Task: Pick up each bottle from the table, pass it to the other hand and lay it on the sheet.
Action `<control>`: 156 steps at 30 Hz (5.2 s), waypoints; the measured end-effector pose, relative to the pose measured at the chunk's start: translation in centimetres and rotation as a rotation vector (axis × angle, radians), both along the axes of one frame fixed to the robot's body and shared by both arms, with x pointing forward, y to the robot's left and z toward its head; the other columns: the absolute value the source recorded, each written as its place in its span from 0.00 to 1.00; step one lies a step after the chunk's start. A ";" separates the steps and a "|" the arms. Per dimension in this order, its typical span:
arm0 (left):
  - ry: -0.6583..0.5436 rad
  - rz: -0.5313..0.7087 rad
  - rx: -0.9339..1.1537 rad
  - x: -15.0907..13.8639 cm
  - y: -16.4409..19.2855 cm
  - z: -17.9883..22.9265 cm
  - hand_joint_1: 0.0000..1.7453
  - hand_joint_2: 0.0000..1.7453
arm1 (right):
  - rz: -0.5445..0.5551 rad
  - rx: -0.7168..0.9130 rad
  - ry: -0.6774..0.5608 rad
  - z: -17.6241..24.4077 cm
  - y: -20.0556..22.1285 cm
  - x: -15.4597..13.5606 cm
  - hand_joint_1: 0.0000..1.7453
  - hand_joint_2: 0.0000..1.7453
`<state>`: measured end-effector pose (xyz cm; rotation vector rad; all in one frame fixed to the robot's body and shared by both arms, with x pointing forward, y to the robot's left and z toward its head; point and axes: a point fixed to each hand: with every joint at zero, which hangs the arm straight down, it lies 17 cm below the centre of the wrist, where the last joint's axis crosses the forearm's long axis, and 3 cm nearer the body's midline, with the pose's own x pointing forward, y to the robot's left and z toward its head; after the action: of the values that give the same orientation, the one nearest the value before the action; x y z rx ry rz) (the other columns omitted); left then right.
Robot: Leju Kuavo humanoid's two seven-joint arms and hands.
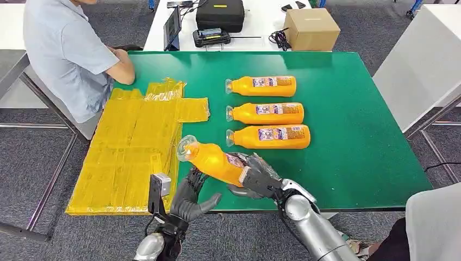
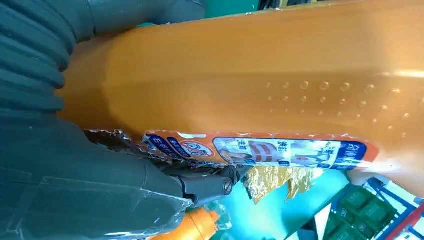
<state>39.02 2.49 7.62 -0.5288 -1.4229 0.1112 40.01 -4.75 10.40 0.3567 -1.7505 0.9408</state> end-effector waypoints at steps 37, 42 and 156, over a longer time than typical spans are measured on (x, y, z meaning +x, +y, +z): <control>-0.024 -0.012 -0.144 0.6 -1.4 1.6 0.00 1.00 | 0.026 -0.005 0.037 -1.3 3.0 -0.9 1.00 1.00; -0.032 0.029 -0.098 1.0 -1.0 1.5 0.00 1.00 | 0.036 -0.009 0.030 -1.2 3.5 -0.9 1.00 1.00; -0.544 0.197 1.930 10.7 10.7 -0.1 1.00 1.00 | -0.181 -0.105 -0.028 -3.3 -0.5 0.9 0.00 1.00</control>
<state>49.69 13.18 7.53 1.2485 -1.4232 -1.2235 40.93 -5.27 7.11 0.1161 -1.7196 0.9059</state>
